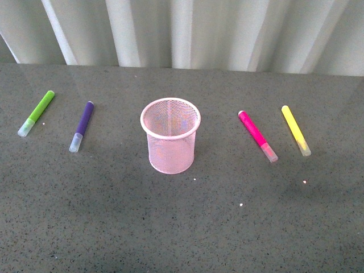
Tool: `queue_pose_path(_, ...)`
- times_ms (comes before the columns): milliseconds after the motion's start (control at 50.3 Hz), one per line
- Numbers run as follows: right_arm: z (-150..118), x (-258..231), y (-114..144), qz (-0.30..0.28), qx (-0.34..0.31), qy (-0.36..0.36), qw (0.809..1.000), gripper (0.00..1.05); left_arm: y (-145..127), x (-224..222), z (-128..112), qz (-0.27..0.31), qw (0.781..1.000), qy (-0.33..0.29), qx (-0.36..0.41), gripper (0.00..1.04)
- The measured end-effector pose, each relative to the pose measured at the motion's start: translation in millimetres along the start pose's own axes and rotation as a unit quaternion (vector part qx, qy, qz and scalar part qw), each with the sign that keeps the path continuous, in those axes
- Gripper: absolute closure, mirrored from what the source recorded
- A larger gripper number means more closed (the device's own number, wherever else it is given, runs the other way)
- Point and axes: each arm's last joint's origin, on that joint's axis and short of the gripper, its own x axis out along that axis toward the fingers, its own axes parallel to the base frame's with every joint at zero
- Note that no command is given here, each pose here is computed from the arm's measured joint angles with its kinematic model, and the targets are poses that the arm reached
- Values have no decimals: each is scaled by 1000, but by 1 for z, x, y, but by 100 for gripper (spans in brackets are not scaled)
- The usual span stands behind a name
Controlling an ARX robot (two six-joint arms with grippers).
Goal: Insert purple and pink pens into pink cup
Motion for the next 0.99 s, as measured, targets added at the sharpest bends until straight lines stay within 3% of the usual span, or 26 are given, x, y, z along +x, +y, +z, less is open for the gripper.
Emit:
queue_pose_path(60,0,0,0,0,0,0,1000,7,-4,7,14,3,1000,20,-5,7)
queue_pose_path(318,0,0,0,0,0,0,1000,7,-33,60,115,-64,995,-71,2,7)
queue_pose_path(477,0,0,0,0,0,0,1000,7,-54,123,142,-102,995,3,14,7)
queue_pose_path(675,0,0,0,0,0,0,1000,7,-73,213,128,-99,982,153,46,7)
queue_pose_path(834,0,0,0,0,0,0,1000,7,-75,272,90,-76,958,270,63,7)
queue_pose_path(993,0,0,0,0,0,0,1000,7,-69,296,55,-44,943,323,68,7)
